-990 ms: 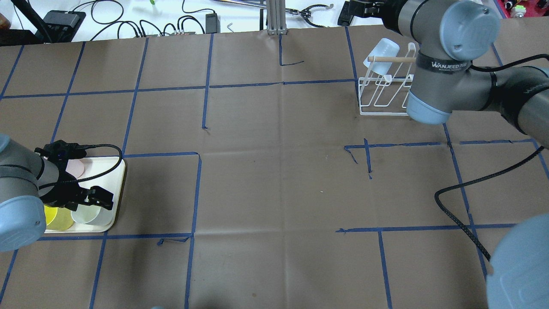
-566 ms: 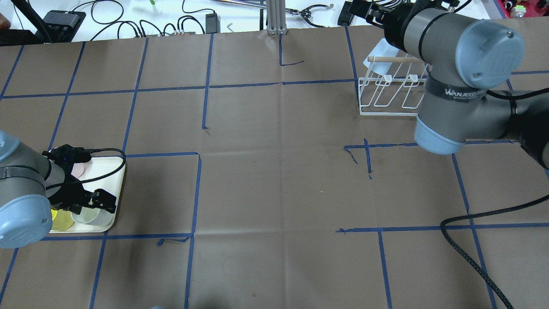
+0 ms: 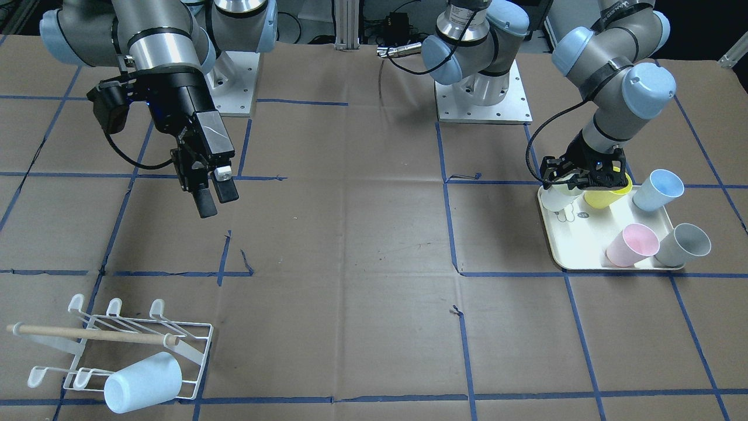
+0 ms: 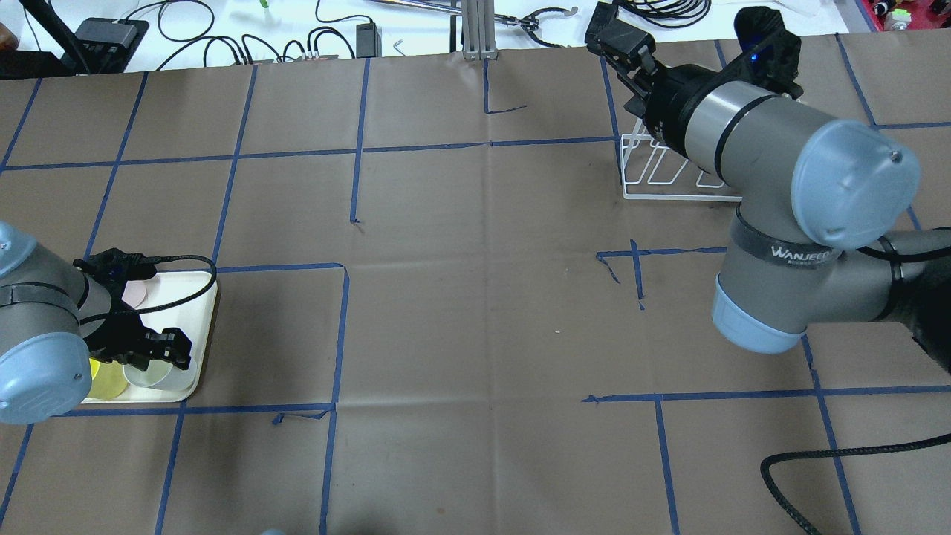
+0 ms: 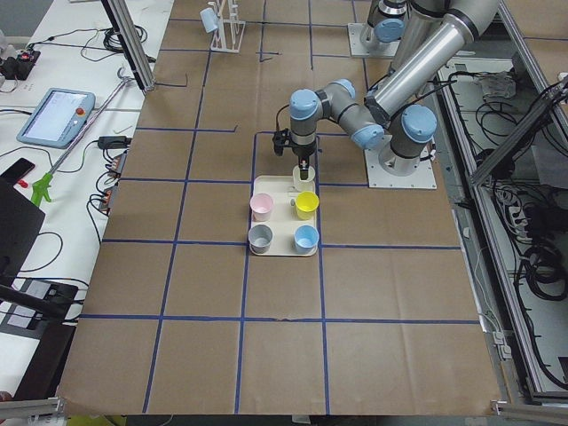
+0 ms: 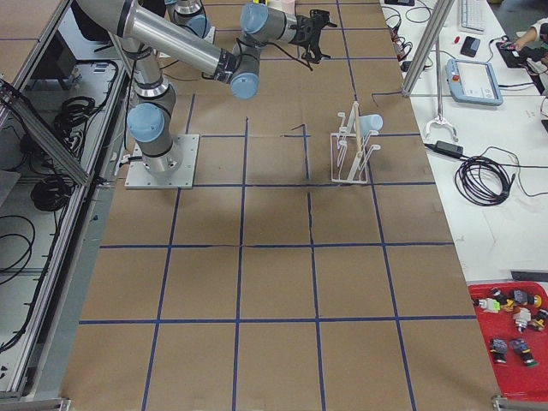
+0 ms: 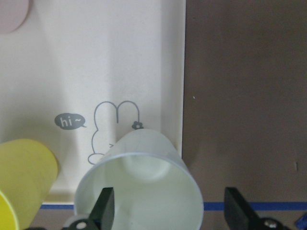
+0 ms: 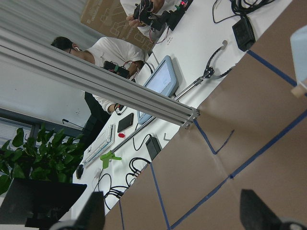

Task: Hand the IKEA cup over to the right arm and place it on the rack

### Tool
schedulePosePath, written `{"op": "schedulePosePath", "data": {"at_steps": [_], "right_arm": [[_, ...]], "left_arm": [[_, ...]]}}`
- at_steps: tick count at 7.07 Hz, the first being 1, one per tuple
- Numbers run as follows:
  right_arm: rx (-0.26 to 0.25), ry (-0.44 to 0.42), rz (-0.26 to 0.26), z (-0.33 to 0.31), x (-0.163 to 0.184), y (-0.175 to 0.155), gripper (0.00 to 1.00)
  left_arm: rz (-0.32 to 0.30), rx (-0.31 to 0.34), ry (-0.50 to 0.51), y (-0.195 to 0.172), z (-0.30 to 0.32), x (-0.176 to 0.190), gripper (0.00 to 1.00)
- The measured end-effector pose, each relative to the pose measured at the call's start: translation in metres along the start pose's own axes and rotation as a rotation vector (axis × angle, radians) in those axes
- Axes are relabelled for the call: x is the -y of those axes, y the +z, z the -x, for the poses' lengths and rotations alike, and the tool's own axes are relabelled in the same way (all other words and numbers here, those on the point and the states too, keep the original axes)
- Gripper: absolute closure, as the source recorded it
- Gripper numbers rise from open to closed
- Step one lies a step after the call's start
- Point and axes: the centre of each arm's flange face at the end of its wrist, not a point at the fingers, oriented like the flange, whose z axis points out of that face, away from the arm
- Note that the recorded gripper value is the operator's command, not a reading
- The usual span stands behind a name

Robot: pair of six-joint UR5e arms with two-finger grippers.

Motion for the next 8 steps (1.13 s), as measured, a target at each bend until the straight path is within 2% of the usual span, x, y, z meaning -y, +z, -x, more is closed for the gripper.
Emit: {"op": "schedulePosePath", "data": {"at_steps": [2,4,6,8], "right_arm": [[0.074,0.182,-0.003,0.007,-0.018,-0.011,0.00],[0.099,0.370,-0.001,0.010,-0.023,-0.014,0.00],[0.093,0.415,-0.002,0.008,-0.023,-0.013,0.00],[0.086,0.423,-0.001,0.007,-0.024,-0.010,0.00]], "left_arm": [[-0.011,0.001,-0.001,-0.003,0.000,0.002,1.00],[-0.066,-0.004,-0.005,-0.023,0.002,0.012,1.00],[-0.122,-0.041,-0.007,-0.073,0.003,0.036,1.00],[-0.107,-0.071,0.027,-0.162,0.002,0.064,1.00]]}}
